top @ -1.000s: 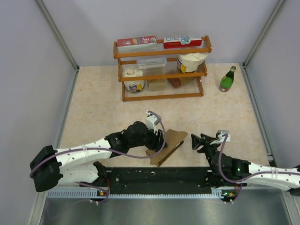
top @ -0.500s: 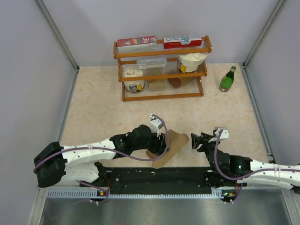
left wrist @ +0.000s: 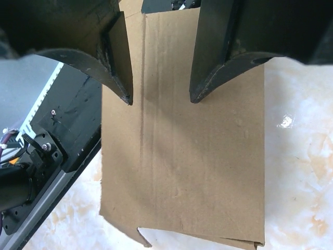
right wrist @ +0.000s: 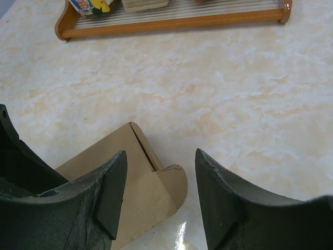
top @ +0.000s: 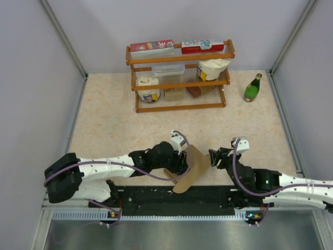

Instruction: Fold the paper box

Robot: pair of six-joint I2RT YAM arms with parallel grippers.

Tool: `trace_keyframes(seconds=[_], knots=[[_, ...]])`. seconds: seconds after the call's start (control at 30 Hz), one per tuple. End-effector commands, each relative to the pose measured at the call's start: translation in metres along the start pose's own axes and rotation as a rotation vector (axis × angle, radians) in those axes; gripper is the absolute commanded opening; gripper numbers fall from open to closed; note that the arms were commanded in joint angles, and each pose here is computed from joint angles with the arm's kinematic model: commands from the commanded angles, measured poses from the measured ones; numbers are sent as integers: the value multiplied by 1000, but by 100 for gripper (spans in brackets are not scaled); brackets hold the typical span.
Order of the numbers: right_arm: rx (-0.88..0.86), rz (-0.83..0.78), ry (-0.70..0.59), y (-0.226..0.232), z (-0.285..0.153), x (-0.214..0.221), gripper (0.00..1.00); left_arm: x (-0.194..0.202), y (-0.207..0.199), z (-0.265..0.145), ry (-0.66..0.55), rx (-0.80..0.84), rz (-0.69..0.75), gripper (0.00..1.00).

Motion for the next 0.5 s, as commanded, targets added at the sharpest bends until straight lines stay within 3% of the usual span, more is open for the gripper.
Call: trace_keyframes(seconds=[0.0,0.27,0.47], knots=[[-47,24,37,9,-6,-8,54,0,-4,7,-23,15,0,51],[-60,24,85,8,-8,-8,52,9,-4,13,19,0,4,47],[-75,-16,190,14,-2,-5,51,13,-3,15,45,-22,2,41]])
Point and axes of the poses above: each gripper's point midway between its finger pads, its own z axis out along the fingers, its own y axis along the line the jaws close on, x = y × z, the point moved 9 cm from there along -z, back along the fingers, and after that the axes turned 9 degrees about z, right-handed, at the moved point
